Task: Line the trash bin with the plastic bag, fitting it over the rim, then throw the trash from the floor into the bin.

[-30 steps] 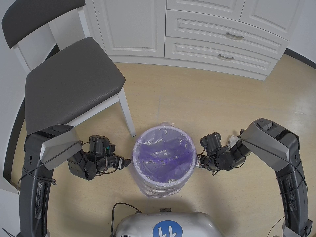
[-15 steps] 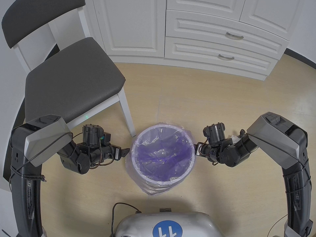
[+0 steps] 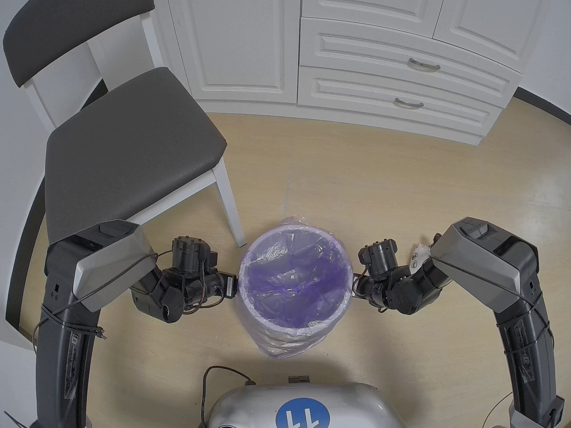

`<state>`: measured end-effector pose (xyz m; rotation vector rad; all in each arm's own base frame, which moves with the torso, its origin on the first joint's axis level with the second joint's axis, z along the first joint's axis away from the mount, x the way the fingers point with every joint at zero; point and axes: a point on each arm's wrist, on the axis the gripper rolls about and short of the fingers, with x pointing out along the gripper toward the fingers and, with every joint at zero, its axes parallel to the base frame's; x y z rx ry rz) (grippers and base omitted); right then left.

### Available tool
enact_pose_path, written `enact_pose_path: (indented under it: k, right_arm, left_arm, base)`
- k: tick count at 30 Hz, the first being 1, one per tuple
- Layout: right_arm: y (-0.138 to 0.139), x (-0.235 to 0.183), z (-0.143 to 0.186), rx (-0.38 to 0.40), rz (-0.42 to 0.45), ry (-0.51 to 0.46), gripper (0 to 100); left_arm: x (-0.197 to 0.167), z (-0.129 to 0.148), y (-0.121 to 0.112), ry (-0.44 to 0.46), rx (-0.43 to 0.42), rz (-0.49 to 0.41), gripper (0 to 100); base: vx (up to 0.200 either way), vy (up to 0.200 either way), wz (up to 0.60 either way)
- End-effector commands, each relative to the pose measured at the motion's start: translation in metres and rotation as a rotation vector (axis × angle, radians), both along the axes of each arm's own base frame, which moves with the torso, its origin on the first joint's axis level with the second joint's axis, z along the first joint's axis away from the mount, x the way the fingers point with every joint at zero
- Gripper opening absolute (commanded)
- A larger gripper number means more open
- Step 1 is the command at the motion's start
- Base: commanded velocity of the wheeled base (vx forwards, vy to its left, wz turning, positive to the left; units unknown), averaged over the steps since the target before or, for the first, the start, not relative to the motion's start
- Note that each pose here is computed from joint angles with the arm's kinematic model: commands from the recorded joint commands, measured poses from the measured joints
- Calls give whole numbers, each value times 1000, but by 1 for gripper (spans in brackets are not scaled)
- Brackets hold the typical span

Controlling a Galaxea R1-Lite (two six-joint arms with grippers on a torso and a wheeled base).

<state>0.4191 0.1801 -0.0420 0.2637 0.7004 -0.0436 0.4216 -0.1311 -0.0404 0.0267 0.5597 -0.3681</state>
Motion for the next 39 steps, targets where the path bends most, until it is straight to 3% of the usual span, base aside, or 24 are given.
enact_pose_path:
  k: [1,13,20,25,31,39]
  right_arm:
    - [-1,1,-15,-19,-3,44,100]
    - [-2,-3,-11,-40,-4,92,100]
    - [-18,-19,43,-94,31,27,100]
    - [-20,-20,64,-64,24,-34,100]
    - [-11,-20,57,-26,41,-120,100]
    - [-7,-15,33,-31,45,-104,100]
  left_arm:
    - [3,-18,-2,23,21,16,100]
    - [14,-23,2,48,72,91,100]
    - [6,7,8,39,68,94,100]
    - [5,13,8,32,65,89,100]
    - [5,11,7,36,67,89,100]
    - [4,11,8,37,70,87,100]
  base:
    - [0,0,0]
    - [0,0,0]
    - [0,0,0]
    - [0,0,0]
    - [0,0,0]
    - [0,0,0]
